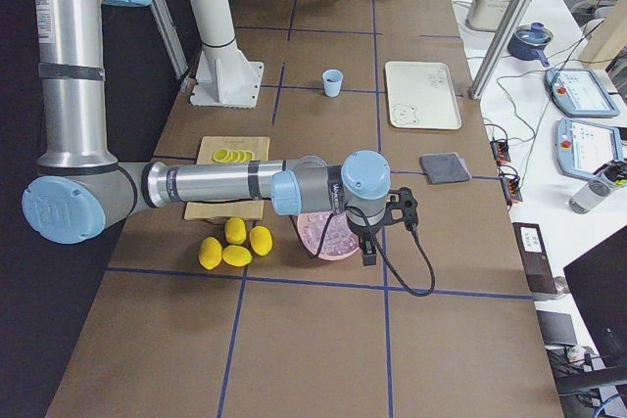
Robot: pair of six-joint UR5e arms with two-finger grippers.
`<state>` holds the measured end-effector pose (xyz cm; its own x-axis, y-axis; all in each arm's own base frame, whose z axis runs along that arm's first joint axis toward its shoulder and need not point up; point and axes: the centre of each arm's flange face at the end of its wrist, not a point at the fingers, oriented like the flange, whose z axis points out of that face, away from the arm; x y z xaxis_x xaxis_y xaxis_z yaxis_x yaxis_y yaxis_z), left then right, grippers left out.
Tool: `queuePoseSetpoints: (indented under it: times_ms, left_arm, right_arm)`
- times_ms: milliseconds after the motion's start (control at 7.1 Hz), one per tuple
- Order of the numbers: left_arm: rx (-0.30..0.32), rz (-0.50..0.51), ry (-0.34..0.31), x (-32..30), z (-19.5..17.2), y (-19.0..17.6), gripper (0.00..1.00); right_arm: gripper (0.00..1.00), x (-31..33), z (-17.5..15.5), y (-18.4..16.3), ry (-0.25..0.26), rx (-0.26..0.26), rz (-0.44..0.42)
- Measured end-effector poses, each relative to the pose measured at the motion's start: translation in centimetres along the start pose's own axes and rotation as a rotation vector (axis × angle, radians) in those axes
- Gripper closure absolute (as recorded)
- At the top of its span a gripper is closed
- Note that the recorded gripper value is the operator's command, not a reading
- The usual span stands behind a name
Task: Mash ice and strawberries in cup
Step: 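Lay the muddler back on the table and open the left gripper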
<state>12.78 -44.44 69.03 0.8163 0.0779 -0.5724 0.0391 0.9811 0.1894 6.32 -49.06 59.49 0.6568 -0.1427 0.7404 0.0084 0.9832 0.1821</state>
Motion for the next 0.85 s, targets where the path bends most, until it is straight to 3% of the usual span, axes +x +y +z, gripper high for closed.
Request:
queuePoseSetpoints:
  times_ms: [423, 704, 845]
  left_arm:
    - [-0.048, 0.046, 0.027, 0.3, -1.3, -0.5, 0.00]
    - [-0.119, 0.125, 0.023, -0.9, -5.9, -1.9, 0.00]
    - [-0.158, 0.137, 0.057, -2.8, -8.6, -2.1, 0.00]
  right_arm:
    - [0.00, 0.2, 0.2, 0.2, 0.000, -0.004, 0.003]
    - [0.00, 0.3, 0.3, 0.2, 0.000, -0.005, 0.000]
    - [0.00, 0.3, 0.3, 0.3, -0.001, -0.006, -0.001]
